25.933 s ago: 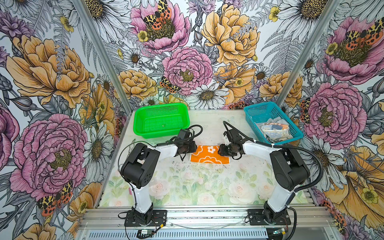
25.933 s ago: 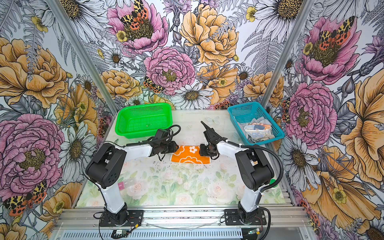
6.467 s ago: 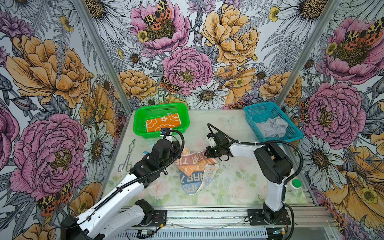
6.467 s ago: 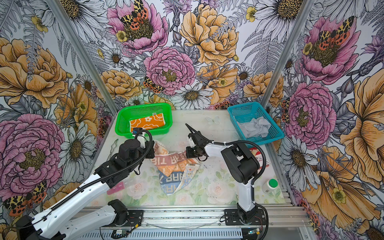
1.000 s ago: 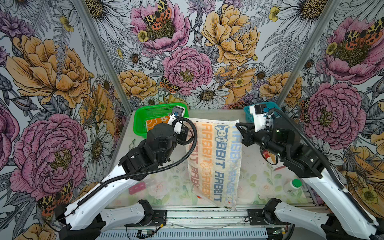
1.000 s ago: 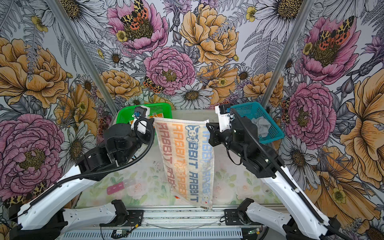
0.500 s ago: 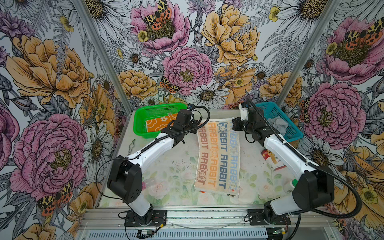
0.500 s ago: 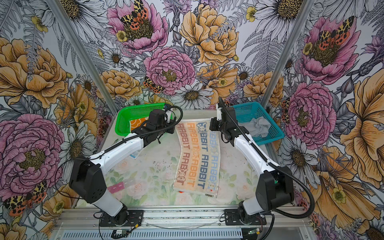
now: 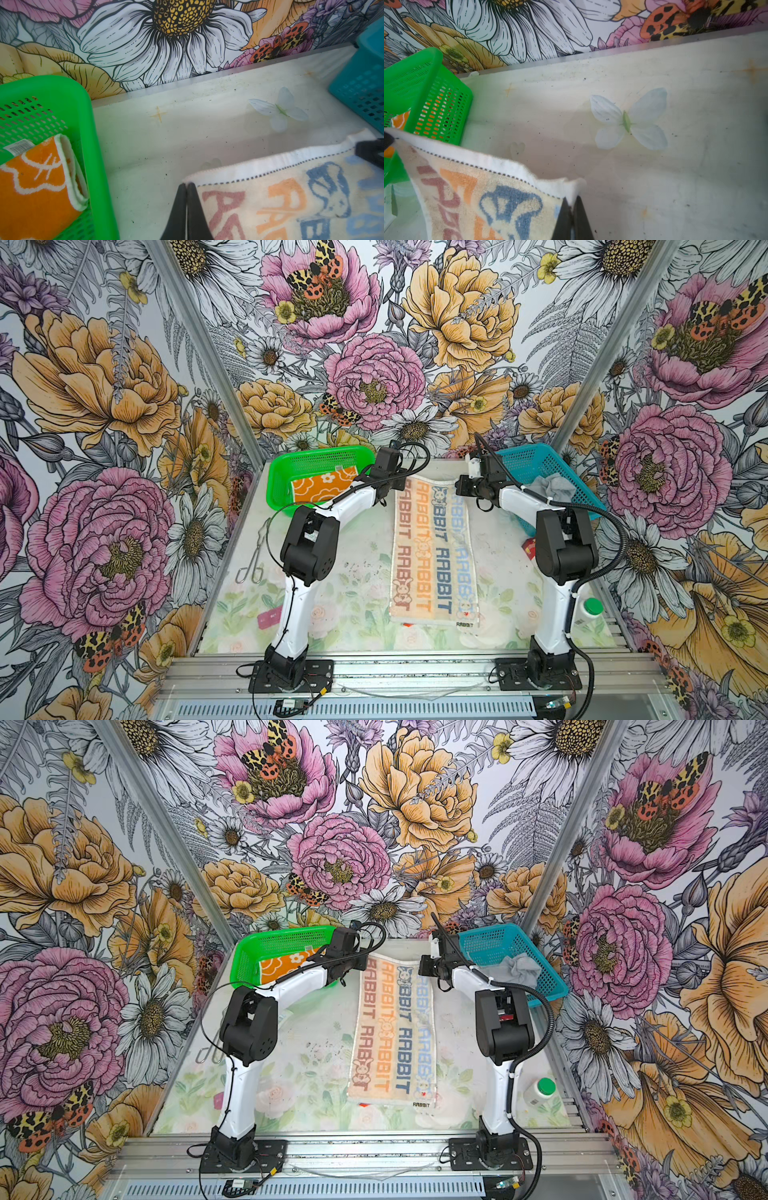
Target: Fold and stack the towels
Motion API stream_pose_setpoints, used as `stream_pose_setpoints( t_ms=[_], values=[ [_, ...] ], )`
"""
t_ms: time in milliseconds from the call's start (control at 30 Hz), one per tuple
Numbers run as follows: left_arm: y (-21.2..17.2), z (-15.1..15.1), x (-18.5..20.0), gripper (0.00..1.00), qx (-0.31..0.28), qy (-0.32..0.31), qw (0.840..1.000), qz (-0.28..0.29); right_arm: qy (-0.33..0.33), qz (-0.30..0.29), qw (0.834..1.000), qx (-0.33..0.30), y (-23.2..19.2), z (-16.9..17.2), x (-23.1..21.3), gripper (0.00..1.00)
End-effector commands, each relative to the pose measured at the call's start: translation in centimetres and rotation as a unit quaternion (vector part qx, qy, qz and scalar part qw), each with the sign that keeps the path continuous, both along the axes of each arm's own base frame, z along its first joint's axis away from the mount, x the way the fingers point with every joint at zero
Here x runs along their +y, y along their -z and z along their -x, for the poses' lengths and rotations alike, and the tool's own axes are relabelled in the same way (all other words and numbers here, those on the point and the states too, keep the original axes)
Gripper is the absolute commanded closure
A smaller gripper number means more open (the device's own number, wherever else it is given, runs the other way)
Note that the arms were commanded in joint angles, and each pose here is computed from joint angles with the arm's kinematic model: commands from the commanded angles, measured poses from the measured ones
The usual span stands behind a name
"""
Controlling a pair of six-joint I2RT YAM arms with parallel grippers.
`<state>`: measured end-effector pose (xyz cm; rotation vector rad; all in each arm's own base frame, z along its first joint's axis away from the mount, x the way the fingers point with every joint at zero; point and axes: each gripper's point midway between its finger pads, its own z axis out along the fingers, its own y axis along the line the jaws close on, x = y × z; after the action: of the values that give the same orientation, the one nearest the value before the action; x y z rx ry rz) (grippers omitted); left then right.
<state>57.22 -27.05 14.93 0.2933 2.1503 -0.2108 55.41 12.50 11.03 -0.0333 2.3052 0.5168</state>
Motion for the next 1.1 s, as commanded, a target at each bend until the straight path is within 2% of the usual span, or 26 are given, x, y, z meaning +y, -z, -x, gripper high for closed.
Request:
stream_pose_setpoints(
  t_ms=[0, 133, 167, 200, 233, 267, 333, 367, 400, 500, 567, 633, 767, 933, 1000, 1067],
  values=[
    [0.8, -1.7, 0.8, 1.0, 0.004, -0.016, 1.0, -0.02, 0.01, 0.017, 0.999, -0.044, -1.6, -2.6, -0.9, 1.0],
    [2.1, -3.5, 0.2, 1.0, 0.018, -0.014, 0.999, -0.024, 0.018, 0.027, 0.998, -0.047, -1.2, -4.0, -1.6, 1.0],
    [2.3, -3.9, 0.1, 0.98, 0.019, -0.015, 0.999, -0.028, 0.018, 0.027, 0.998, -0.046, -1.1, -4.3, -1.8, 0.89],
    [2.5, -4.2, 0.0, 0.97, 0.022, -0.017, 0.999, -0.032, 0.019, 0.03, 0.998, -0.047, -1.0, -4.7, -1.9, 0.73],
    [2.5, -4.6, 0.0, 0.95, 0.021, -0.021, 0.999, -0.034, 0.02, 0.031, 0.998, -0.048, -0.9, -5.0, -2.0, 0.68],
    [2.3, -5.0, 0.0, 0.85, 0.019, -0.024, 0.999, -0.037, 0.023, 0.039, 0.998, -0.052, -1.0, -5.3, -2.3, 0.65],
    [1.0, -5.7, -0.2, 0.77, 0.005, -0.024, 0.999, -0.039, 0.031, 0.056, 0.996, -0.062, -1.8, -5.8, -2.8, 0.45],
    [-0.1, -6.0, -0.4, 0.72, -0.006, -0.022, 0.999, -0.038, 0.035, 0.064, 0.995, -0.07, -2.6, -5.9, -3.2, 0.39],
    [-1.3, -6.2, -0.6, 0.64, -0.016, -0.019, 0.999, -0.035, 0.036, 0.07, 0.994, -0.078, -3.6, -5.8, -3.3, 0.38],
    [-5.2, -6.3, -1.2, 0.48, -0.042, -0.007, 0.999, -0.021, 0.043, 0.076, 0.991, -0.102, -7.0, -4.7, -3.7, 0.32],
    [-7.4, -5.9, -1.3, 0.39, -0.053, -0.005, 0.998, -0.022, 0.048, 0.076, 0.989, -0.115, -9.4, -3.0, -3.7, 0.31],
    [-9.1, -5.3, -1.3, 0.36, -0.059, -0.005, 0.998, -0.029, 0.05, 0.076, 0.989, -0.117, -10.7, -0.4, -3.4, 0.28],
    [-9.8, -1.1, -2.3, 0.36, -0.005, 0.016, 0.999, -0.05, 0.049, 0.043, 0.995, -0.07, -10.3, 7.4, -2.5, 0.23],
    [-9.2, 7.8, -2.4, 0.42, 0.11, 0.047, 0.989, -0.082, 0.06, 0.013, 0.998, 0.019, -5.8, 17.6, -2.2, 0.24],
    [-9.5, 11.4, -1.3, 0.41, 0.132, 0.056, 0.989, -0.041, 0.053, 0.014, 0.996, 0.066, -3.9, 21.0, -1.9, 0.24],
    [-9.5, 15.1, 0.3, 0.4, 0.144, 0.066, 0.987, 0.015, 0.056, 0.01, 0.995, 0.087, -3.2, 23.3, -2.1, 0.24]
  ],
)
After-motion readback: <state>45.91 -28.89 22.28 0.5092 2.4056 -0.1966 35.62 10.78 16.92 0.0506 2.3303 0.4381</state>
